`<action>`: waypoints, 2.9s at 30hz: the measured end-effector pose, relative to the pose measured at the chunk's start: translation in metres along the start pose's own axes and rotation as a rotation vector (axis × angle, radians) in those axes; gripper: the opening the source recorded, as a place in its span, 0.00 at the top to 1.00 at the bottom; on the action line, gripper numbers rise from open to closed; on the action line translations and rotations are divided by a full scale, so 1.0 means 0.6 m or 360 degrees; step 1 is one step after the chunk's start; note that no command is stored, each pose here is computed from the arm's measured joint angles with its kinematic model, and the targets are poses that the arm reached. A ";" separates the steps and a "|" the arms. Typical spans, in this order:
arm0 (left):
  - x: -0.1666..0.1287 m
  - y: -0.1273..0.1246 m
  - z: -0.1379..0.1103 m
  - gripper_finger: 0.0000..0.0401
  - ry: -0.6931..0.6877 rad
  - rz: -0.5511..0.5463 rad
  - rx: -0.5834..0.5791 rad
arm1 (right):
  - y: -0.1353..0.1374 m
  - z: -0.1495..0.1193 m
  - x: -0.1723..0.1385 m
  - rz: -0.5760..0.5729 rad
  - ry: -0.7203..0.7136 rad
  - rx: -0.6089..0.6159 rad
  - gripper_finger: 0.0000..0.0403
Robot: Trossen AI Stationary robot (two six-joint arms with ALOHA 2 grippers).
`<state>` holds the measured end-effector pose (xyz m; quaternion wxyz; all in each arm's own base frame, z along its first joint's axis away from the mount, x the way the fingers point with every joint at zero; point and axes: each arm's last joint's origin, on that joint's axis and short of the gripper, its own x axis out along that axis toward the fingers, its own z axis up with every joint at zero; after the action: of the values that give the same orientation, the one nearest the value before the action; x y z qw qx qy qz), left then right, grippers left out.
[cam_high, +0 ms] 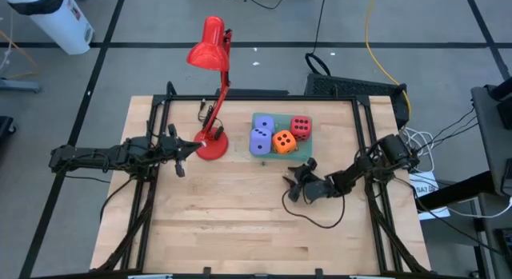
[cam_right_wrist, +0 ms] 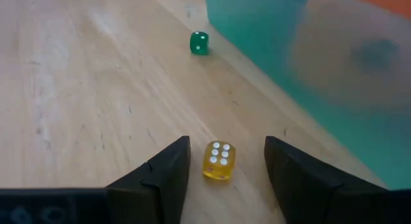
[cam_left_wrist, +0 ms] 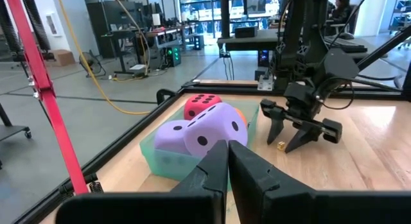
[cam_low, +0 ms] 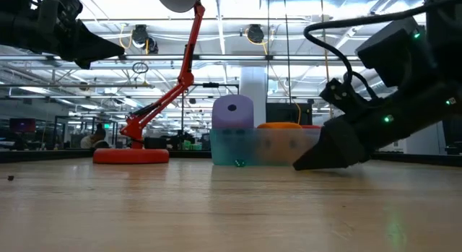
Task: Pick & Place Dice
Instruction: Put the yellow die into the green bin
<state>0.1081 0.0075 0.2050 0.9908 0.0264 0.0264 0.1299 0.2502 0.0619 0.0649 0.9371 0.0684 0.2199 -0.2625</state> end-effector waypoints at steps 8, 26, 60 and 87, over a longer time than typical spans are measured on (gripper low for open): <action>0.000 0.000 0.000 0.94 0.0000 0.0000 0.0003 | -0.010 0.002 0.009 0.0014 0.0060 0.0125 0.63; 0.000 0.000 0.000 0.94 -0.0001 0.0001 0.0009 | 0.011 0.036 -0.009 0.0403 0.0024 0.0115 0.89; 0.000 0.000 0.000 0.94 -0.0001 0.0000 0.0011 | -0.167 0.161 -0.220 0.0587 -0.0981 -0.0174 0.87; 0.000 0.000 0.002 0.94 -0.0016 0.0003 0.0004 | -0.140 0.176 -0.189 0.0484 -0.0740 -0.0161 0.87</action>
<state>0.1081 0.0075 0.2061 0.9908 0.0282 0.0215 0.1307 0.1592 0.0171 0.2093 0.9932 -0.0084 -0.0010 -0.1162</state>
